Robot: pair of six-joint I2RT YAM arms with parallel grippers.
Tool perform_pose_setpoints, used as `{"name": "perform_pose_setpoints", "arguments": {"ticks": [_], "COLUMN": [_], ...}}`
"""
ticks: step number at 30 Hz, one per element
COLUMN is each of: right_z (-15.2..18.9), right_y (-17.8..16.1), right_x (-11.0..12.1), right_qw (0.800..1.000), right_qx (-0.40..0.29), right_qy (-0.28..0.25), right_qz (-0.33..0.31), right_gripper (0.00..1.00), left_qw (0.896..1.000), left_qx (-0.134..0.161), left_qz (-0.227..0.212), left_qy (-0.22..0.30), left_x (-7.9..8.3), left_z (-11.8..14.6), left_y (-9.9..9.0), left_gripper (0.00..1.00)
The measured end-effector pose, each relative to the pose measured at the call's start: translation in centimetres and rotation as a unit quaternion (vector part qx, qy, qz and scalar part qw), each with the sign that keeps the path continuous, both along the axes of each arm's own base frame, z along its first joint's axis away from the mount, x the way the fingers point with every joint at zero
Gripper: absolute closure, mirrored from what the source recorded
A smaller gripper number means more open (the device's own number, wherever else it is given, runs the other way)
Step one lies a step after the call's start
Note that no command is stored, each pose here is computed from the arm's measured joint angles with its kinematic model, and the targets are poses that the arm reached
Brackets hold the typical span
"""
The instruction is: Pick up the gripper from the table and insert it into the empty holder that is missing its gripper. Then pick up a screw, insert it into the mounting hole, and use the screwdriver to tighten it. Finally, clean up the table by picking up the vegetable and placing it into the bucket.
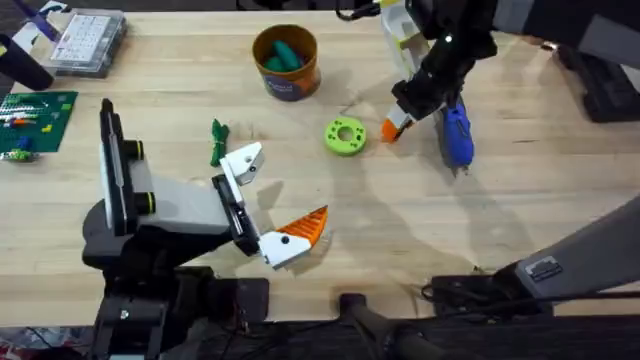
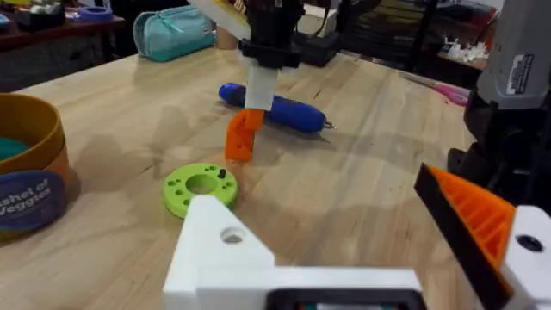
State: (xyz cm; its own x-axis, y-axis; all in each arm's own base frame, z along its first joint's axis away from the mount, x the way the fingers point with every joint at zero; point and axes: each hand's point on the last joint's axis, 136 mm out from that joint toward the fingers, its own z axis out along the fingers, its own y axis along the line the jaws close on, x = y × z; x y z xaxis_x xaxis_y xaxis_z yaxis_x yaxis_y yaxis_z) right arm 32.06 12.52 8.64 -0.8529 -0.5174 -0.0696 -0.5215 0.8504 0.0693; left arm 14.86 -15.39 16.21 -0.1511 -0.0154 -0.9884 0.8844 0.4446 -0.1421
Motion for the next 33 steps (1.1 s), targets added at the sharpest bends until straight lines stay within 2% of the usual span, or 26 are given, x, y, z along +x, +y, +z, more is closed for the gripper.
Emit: {"name": "perform_pose_setpoints", "arguments": {"ticks": [7, 8, 9, 13, 22, 33], "right_z": [1.6, 2.3, 5.0, 8.2, 15.1, 16.9], "right_y": [-0.4, -0.4, -0.4, -0.5, -1.3, -1.1], "right_x": [-1.2, -1.2, -1.2, -1.4, -3.7, -4.7], "right_qw": [1.000, 1.000, 0.999, 0.995, 0.978, 0.971], "right_qx": [0.000, 0.003, 0.016, 0.034, 0.077, 0.104], "right_qy": [0.001, -0.007, -0.045, -0.092, -0.191, -0.211], "right_qz": [-0.001, -0.003, -0.007, -0.014, -0.038, -0.052], "right_gripper": [0.986, 0.987, 0.987, 0.987, 0.988, 0.989], "left_qw": [1.000, 1.000, 1.000, 1.000, 1.000, 1.000], "left_qx": [0.000, 0.000, 0.000, 0.000, 0.000, 0.004], "left_qz": [0.000, 0.000, 0.000, 0.000, 0.000, -0.003], "left_qy": [0.000, 0.000, 0.000, 0.000, 0.000, -0.008], "left_x": [0.0, 0.0, 0.0, 0.0, 0.0, -0.1], "left_z": [0.0, 0.0, 0.0, 0.0, 0.0, 0.0], "left_y": [0.0, 0.0, 0.0, 0.0, 0.0, 0.0], "left_gripper": [0.012, 0.012, 0.012, 0.012, 0.012, 0.012]}}
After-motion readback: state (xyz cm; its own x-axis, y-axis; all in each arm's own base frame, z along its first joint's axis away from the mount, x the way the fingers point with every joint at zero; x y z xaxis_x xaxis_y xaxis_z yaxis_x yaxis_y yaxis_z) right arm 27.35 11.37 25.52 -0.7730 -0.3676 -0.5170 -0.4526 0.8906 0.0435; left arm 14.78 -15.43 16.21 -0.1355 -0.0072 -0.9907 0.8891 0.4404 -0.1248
